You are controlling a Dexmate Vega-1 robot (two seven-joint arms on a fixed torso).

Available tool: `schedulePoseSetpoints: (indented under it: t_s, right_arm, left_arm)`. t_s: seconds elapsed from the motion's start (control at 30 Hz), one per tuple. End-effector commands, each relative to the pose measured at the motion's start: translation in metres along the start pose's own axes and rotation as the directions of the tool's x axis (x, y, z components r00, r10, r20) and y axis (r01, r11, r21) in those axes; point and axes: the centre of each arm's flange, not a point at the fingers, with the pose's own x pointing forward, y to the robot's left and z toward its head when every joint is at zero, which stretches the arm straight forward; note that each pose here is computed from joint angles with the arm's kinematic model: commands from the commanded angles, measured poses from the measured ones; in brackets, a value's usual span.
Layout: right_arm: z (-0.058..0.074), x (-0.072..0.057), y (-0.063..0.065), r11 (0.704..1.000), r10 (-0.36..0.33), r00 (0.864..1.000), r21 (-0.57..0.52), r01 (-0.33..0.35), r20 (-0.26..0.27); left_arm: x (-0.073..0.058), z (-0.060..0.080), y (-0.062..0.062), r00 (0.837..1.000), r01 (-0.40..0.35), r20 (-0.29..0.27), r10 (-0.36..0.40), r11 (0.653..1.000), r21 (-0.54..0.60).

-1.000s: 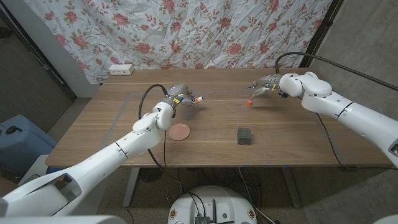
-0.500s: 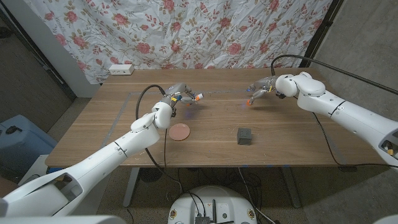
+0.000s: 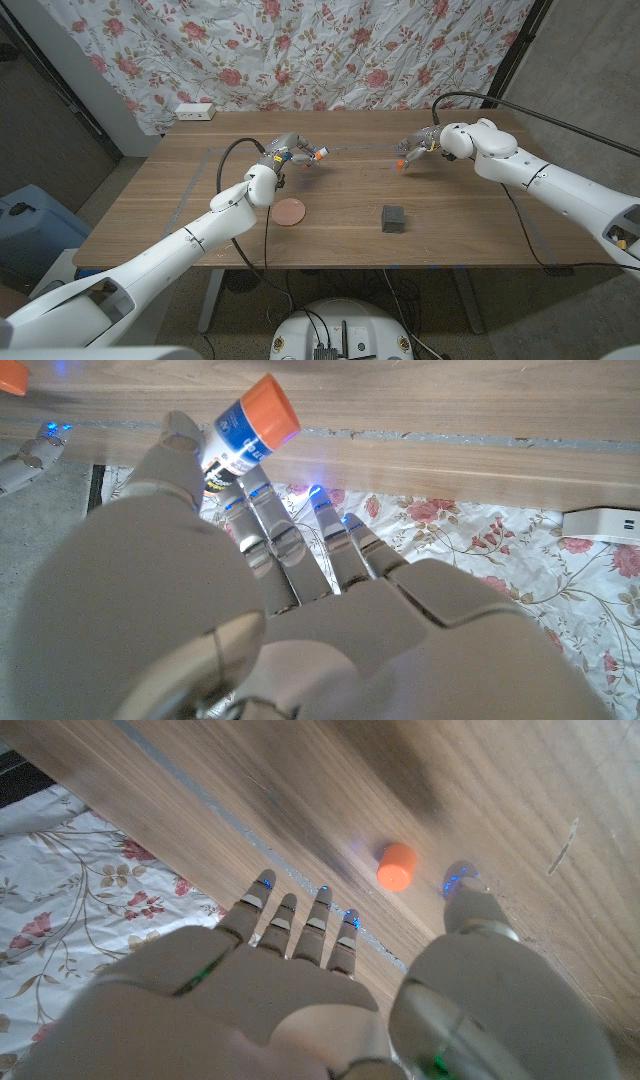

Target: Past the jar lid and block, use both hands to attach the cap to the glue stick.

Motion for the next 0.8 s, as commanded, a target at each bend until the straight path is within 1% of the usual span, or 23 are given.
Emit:
schedulePoseSetpoints:
  t_s: [0.03, 0.27, 0.33, 0.5, 0.8]
  right_arm:
    - [0.0040, 0.0042, 0.0109, 1.000, -0.011, 1.000, -0.016, 0.011, -0.017]
    - [0.0066, 0.0058, 0.0163, 0.999, -0.030, 0.999, -0.023, 0.029, -0.019]
    - [0.0075, 0.0058, 0.0175, 0.999, -0.036, 0.999, -0.029, 0.035, -0.022]
    - [0.0084, 0.0065, 0.0201, 0.998, -0.050, 0.998, -0.029, 0.050, -0.024]
    - [0.0099, 0.0068, 0.0204, 0.994, -0.103, 0.994, -0.036, 0.102, -0.026]
  left_arm:
    - [-0.0020, 0.0002, -0.0010, 1.000, -0.009, 0.000, 0.009, 0.999, -0.043]
    - [-0.0008, 0.0019, -0.0028, 1.000, 0.000, 0.014, 0.000, 0.999, -0.051]
    - [-0.0007, 0.0020, -0.0031, 1.000, -0.002, 0.007, 0.003, 0.999, -0.051]
    - [-0.0007, 0.0020, -0.0038, 1.000, 0.003, 0.015, -0.003, 0.999, -0.051]
    - [-0.0027, 0.0024, -0.0061, 1.000, 0.007, 0.014, -0.006, 0.999, -0.050]
